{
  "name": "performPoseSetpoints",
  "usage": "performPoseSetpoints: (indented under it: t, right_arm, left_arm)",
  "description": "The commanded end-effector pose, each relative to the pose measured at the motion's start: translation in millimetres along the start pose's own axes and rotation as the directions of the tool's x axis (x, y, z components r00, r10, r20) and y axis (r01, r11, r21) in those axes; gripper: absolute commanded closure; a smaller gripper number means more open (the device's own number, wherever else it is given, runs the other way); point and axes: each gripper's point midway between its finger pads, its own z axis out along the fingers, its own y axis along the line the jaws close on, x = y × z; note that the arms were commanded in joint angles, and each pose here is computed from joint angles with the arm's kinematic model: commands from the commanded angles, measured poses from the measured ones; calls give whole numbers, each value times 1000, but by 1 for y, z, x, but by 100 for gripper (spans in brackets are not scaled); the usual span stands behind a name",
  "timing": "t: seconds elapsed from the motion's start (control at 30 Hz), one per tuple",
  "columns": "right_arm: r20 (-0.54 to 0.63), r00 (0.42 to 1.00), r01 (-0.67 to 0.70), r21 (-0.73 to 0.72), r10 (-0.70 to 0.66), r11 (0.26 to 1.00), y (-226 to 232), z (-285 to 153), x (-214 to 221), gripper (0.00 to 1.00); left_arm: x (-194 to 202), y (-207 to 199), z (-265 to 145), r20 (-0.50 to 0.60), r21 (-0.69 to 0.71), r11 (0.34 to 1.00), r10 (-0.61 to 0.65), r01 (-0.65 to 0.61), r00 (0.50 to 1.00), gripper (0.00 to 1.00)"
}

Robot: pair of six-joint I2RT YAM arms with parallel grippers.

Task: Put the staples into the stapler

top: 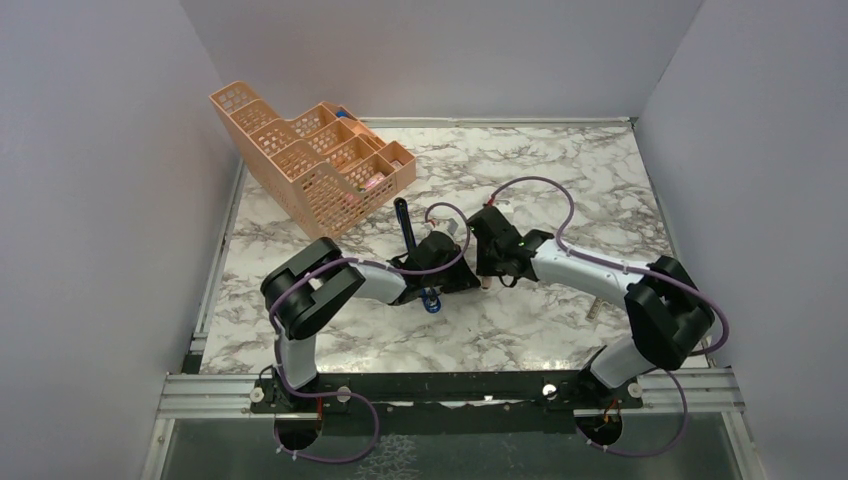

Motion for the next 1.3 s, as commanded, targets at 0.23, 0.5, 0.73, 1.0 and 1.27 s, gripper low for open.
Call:
performPoseSetpoints:
  t: [0.23, 0.5, 0.73, 1.0, 1.27]
  right_arm:
    - [33, 999, 10, -16, -9, 1000, -3, -47, -19, 65]
    - [-48, 998, 41, 19, -40, 999, -11, -42, -1, 52]
    - [-99, 992, 75, 13, -74, 997, -10, -30, 12, 45]
    - [-156, 984, 89, 43, -81, 995, -8, -13, 20, 53]
    - [-180, 982, 72, 58, -60, 996, -11, -7, 30, 70]
  left_arm:
    - [-21, 2, -34, 34, -135, 984, 123, -118, 992, 82]
    - [-59, -11, -89, 178, -208, 967, 185, -147, 967, 71]
    - [-63, -1, -108, 220, -233, 965, 173, -120, 960, 68]
    - [-64, 12, -116, 230, -256, 961, 165, -104, 959, 68]
    - [-67, 17, -120, 240, -264, 960, 162, -96, 957, 68]
